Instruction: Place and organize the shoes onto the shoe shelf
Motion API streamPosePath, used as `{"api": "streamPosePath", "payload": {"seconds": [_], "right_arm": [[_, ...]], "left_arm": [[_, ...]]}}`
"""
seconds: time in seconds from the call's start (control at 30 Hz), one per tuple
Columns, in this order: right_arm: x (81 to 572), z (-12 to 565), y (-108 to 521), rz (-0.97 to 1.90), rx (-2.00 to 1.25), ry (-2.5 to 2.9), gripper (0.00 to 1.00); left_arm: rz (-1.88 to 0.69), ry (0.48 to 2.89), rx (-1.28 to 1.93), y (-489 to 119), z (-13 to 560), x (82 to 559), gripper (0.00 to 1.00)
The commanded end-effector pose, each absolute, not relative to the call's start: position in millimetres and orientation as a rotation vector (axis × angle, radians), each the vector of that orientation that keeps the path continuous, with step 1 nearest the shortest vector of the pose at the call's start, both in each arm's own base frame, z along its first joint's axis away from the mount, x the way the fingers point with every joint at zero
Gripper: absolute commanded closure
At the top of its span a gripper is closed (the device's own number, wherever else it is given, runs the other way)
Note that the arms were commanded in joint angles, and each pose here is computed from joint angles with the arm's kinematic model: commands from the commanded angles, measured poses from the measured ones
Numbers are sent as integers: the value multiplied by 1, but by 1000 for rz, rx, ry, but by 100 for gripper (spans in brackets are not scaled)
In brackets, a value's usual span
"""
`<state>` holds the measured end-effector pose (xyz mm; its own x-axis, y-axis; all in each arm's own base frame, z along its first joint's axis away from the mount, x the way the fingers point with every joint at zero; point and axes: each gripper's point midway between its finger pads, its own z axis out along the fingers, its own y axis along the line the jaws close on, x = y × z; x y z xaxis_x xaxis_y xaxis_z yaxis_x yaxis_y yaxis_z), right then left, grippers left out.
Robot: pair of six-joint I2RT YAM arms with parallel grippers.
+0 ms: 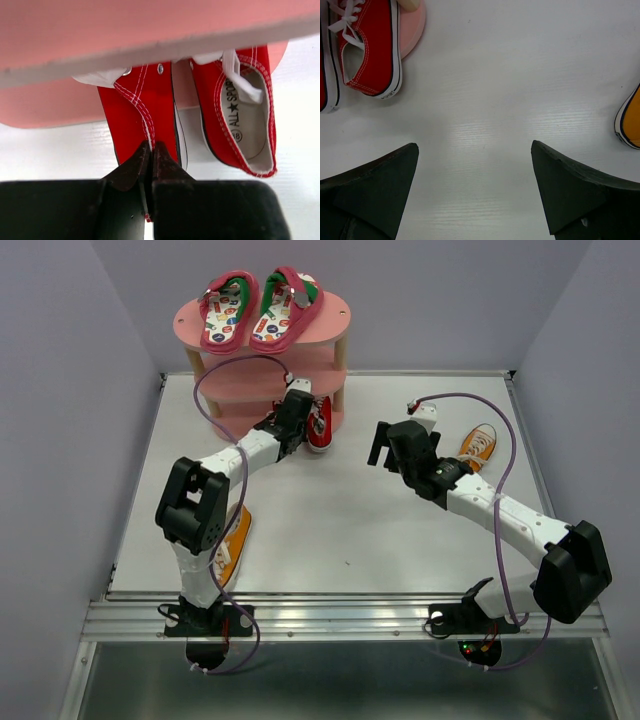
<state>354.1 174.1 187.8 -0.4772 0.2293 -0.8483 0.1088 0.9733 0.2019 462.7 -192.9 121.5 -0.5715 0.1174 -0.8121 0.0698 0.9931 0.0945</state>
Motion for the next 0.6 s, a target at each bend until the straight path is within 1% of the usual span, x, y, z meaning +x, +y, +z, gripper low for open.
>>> {"api": "streamPosePath", "payload": {"seconds": [0.0, 0.23, 0.57], "right_arm": [[358, 219, 173, 178, 278, 2001, 0], [357, 219, 171, 171, 282, 2000, 0], [356, 218, 172, 174, 283, 2008, 0]], "left_arm": [[33, 1967, 49, -199, 189, 502, 100], [45, 1958, 50, -199, 183, 515, 100], [109, 1965, 35, -187, 174, 519, 100]]}}
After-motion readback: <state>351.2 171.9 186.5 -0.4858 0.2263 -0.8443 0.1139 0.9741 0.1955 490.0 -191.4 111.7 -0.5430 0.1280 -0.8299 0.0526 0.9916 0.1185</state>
